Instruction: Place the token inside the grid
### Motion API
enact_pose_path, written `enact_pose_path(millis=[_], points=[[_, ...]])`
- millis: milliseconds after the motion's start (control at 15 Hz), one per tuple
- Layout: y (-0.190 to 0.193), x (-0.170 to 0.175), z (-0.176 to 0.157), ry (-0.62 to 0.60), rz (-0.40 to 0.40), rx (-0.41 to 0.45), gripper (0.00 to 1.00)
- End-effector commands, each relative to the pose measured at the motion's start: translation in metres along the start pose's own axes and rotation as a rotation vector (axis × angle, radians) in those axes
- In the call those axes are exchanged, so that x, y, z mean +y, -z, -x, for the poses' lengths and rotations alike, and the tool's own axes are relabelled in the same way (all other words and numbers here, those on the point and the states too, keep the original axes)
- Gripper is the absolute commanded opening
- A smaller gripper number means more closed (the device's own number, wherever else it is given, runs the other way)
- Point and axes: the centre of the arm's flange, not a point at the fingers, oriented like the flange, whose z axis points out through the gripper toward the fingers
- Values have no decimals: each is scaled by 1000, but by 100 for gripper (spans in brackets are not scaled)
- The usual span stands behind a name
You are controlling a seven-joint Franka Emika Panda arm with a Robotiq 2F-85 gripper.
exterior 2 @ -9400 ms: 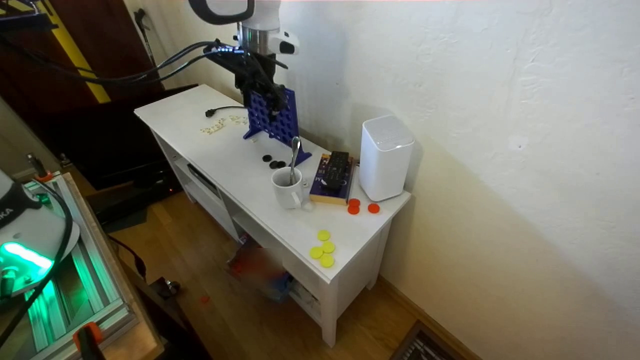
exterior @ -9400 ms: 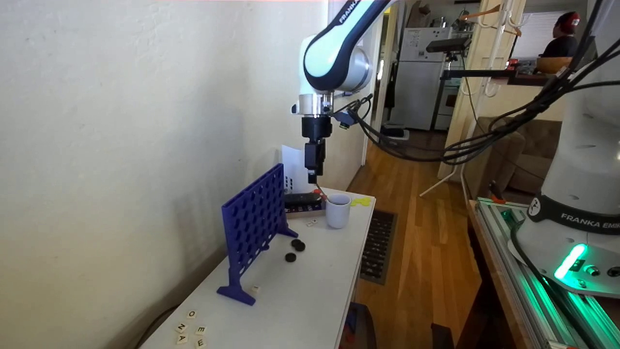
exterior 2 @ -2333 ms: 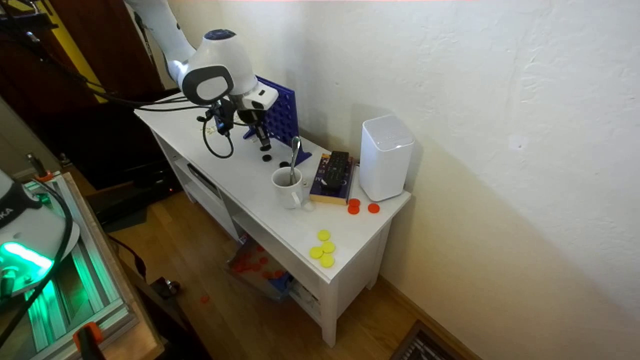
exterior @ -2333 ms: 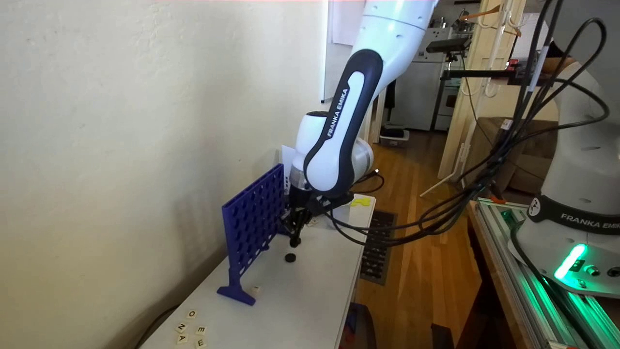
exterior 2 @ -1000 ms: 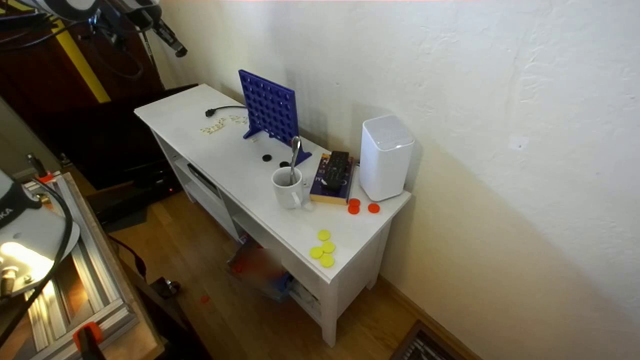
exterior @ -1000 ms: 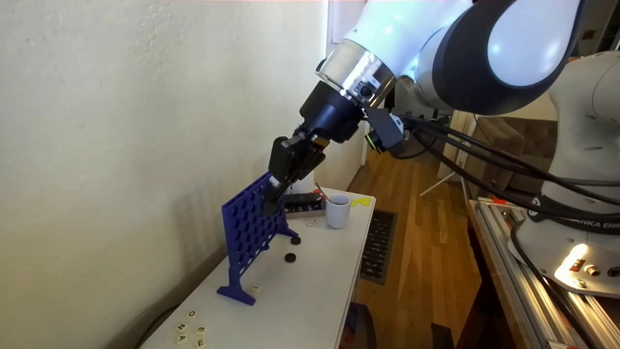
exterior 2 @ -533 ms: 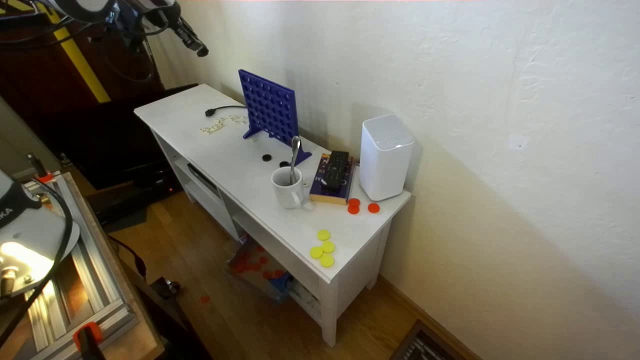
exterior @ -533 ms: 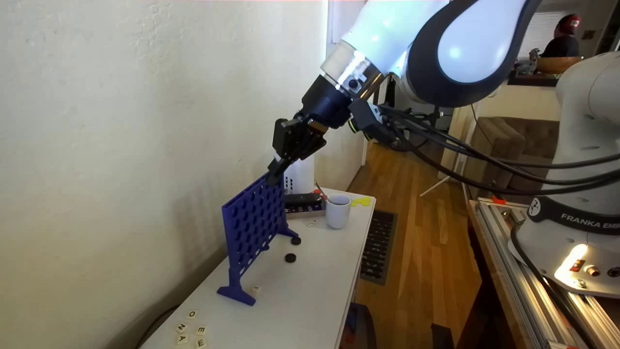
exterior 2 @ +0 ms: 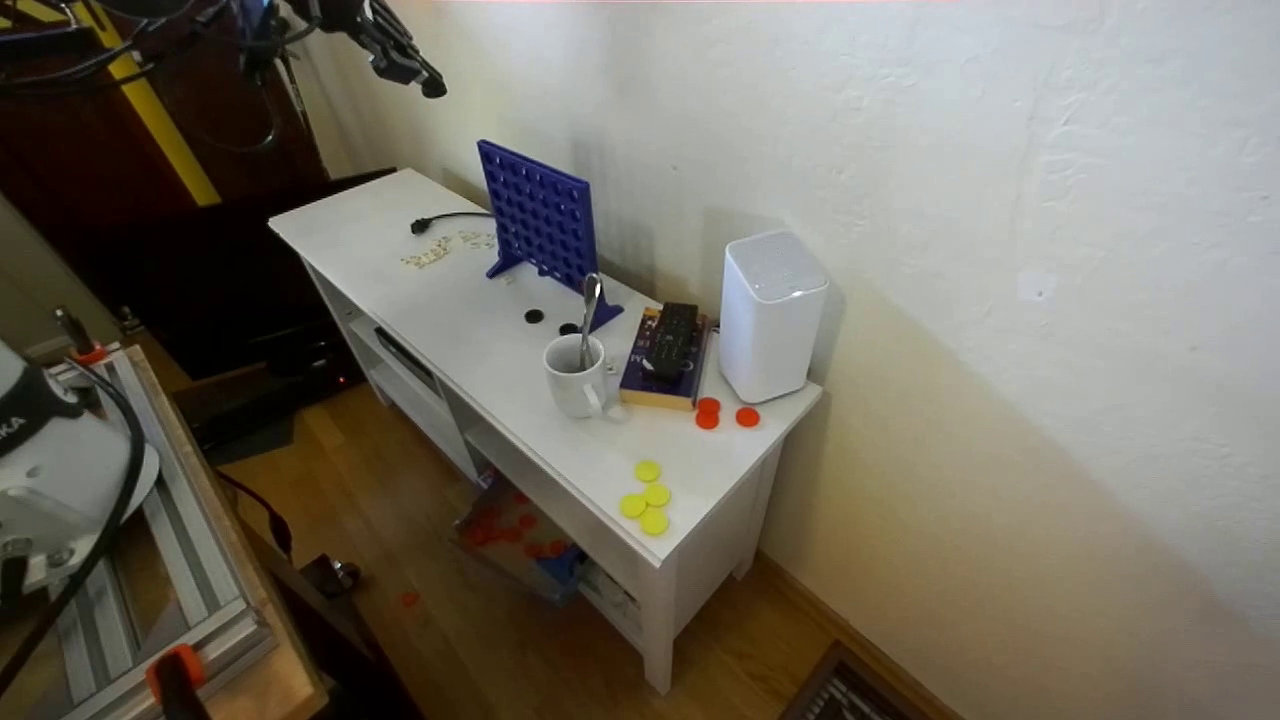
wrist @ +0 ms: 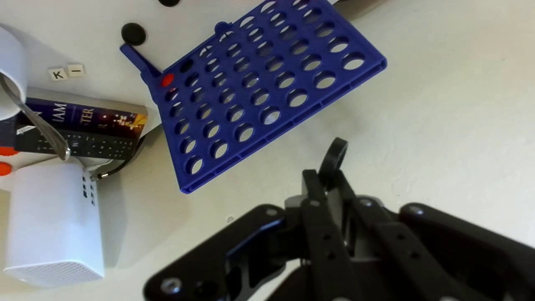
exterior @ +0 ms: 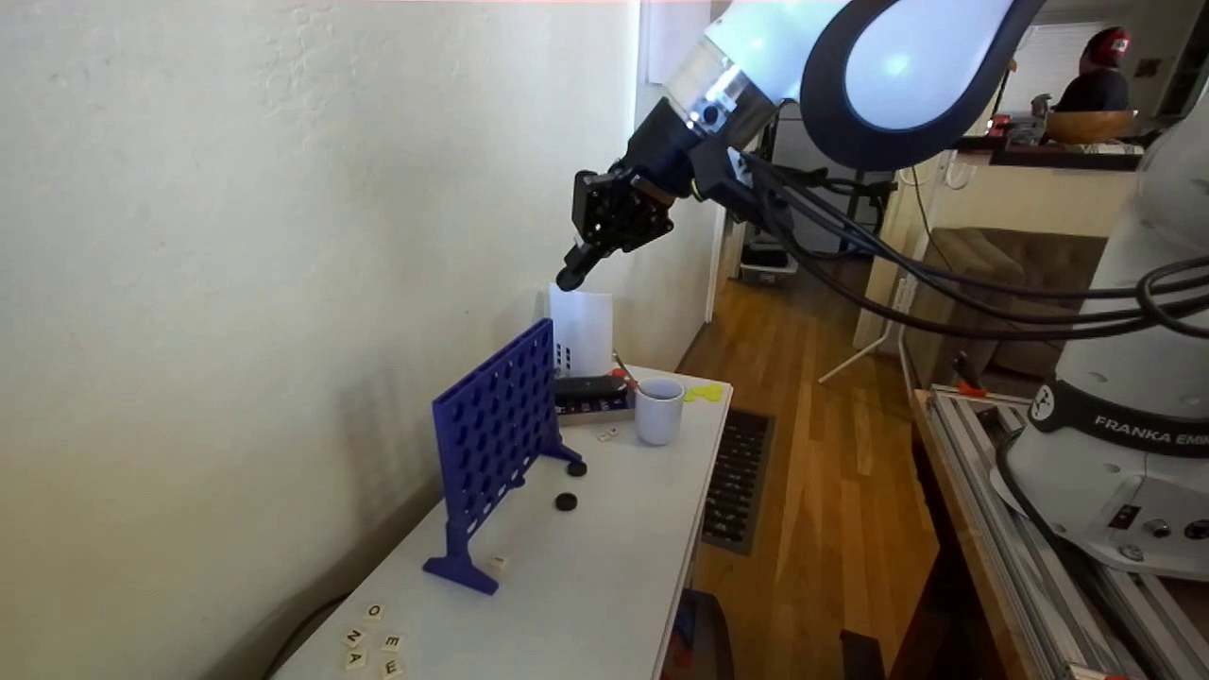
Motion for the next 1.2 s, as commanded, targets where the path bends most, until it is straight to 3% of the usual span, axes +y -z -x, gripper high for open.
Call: enact_pose_path(millis=[0,67,133,467,733,1067,1133], points=[[2,0,1,0,3,3,9],[3,1,2,0,5,4,9],[3,1,2,0,7,4,2],[22,-40,6,-173,255,8,2],[11,-87,10,-297,439,12,2],[8,-143,-47,-487,639,78,2],[16,-103,-14,-408,589,81,9]])
